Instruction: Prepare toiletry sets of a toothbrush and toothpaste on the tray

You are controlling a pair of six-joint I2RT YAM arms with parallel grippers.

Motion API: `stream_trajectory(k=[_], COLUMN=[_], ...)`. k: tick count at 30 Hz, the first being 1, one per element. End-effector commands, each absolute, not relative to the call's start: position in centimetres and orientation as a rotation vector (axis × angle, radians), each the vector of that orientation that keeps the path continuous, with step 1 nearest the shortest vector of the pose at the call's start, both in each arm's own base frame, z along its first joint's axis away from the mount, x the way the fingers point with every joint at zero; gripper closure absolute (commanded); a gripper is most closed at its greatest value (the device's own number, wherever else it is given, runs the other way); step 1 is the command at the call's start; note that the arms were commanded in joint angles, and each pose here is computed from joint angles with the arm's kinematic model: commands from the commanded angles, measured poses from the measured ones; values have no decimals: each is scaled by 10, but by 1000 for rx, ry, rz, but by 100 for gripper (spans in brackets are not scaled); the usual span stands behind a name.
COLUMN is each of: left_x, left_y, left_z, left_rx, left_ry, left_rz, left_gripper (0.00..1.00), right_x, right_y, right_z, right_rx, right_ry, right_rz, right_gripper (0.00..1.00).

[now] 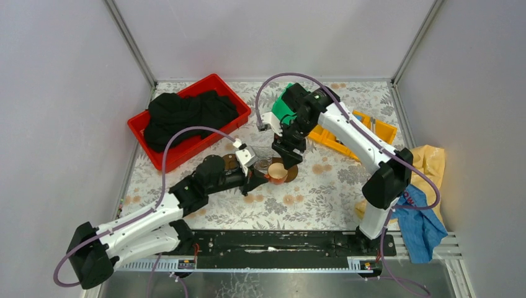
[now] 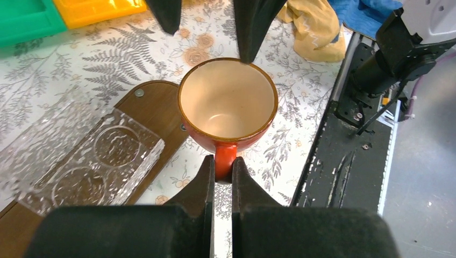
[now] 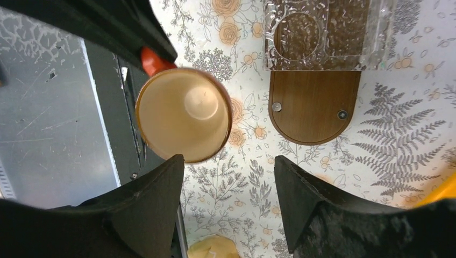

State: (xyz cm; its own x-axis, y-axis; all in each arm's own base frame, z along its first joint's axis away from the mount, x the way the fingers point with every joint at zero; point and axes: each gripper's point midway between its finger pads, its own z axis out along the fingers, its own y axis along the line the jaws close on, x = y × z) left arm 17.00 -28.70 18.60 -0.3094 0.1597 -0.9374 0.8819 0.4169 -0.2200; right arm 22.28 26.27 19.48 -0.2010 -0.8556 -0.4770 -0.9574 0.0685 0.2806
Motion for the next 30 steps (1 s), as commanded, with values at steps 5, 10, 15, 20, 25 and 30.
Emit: stream_trajectory(k=[5,10,15,20,25,30], left_x=[192,210,229,241,252,258], left_y=[-255,-226,-190,-155,-135,-131], left_z=[225,235,233,223,195,168], left_rx=[669,482,266,98,14,-2], left_ry=[1553,1554,1559,1578,1643,1690], left_rz=[-836,-719,-586,-462,-376,-344], left_gripper=[100,100,100,100,100,100], right_x=[225,235,255,275,280,272], right_y=[241,214,197,183,173,165], right_z=[272,273,245,233,230,234], right_rx=[-1671,-1495,-1295,-1128,-1031,-1000], right_ry=[1958,1941,1970,1951,1897,1843], right_rz=[962,1019,1009,985,1017,1062], right_gripper=[30,30,31,31,31,31])
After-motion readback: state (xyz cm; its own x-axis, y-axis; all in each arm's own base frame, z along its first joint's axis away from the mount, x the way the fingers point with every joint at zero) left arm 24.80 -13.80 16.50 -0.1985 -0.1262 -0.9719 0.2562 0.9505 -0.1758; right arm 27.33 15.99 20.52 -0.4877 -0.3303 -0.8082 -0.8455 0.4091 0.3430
